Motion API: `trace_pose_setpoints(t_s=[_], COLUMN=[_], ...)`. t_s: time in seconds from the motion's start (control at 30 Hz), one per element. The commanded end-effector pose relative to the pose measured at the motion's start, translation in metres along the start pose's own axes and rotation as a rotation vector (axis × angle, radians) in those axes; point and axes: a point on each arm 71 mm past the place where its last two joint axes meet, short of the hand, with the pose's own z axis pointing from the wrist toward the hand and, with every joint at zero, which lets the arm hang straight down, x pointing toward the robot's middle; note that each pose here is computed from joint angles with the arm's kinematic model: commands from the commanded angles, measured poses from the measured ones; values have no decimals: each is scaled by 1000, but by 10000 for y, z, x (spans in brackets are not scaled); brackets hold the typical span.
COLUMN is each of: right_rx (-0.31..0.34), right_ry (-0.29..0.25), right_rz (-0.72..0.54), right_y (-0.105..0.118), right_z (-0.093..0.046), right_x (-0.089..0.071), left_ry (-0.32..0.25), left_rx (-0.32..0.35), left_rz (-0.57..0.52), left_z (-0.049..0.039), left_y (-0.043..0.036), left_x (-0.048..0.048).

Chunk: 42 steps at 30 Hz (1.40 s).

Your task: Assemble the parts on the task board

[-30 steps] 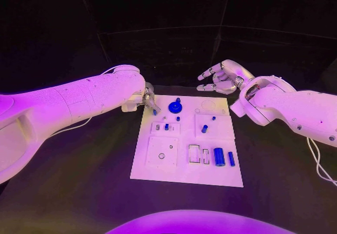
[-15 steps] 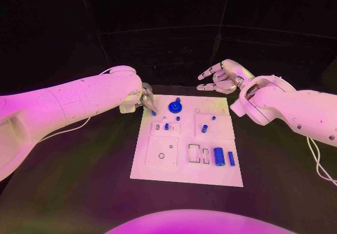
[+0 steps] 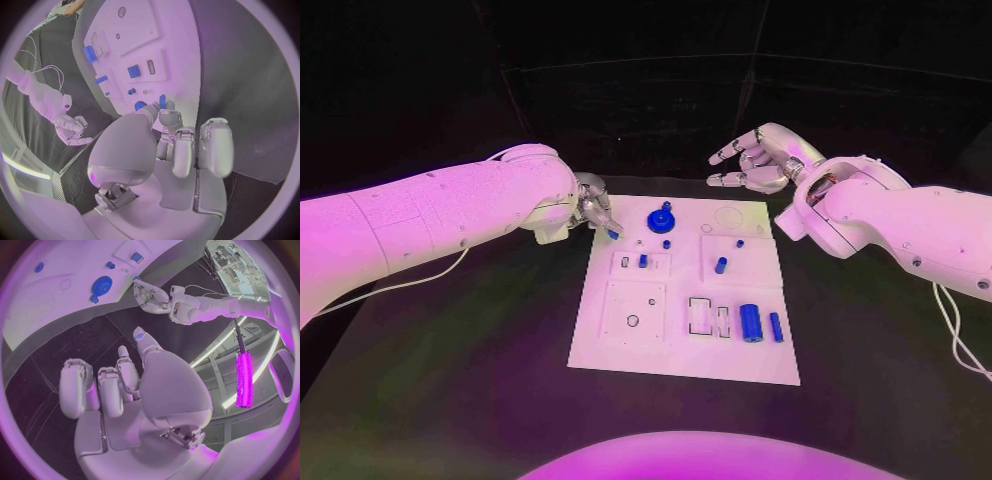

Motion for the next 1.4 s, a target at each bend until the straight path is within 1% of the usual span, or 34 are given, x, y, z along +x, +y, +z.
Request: trace_pose_setpoints(t_s=[0.03, 0.13, 0.3, 0.47, 0.57, 0.7, 0.9, 1.1, 1.4], right_rx=[-7, -6, -3, -2, -1, -1, 0, -1, -1], right_ry=[0, -1, -2, -2, -2, -3, -3, -2, -2], right_rz=[1, 0, -1, -1, -2, -2, -2, -2, -2], right_y=[7, -1, -11, -18, -21, -25, -27, -24, -23], right_z=[-1, -4, -6, -6, -7, -8, -4, 1, 3], right_x=[-13, -19, -27, -31, -33, -36, -36, -31, -29], left_ry=[-86, -110, -146, -166, -166, -149, -125, -108, -70], left_rx=[39, 52, 78, 95, 93, 88, 85, 85, 76], left_rz=[-66, -84, -98, -79, -68, -56, -35, -12, 16], left_z=[-82, -143, -243, -296, -301, -291, -271, -258, -237], left_y=[-19, -7, 3, 10, 17, 22, -2, -33, -38], left_x=[-14, 15, 103, 218, 277, 365, 451, 497, 529])
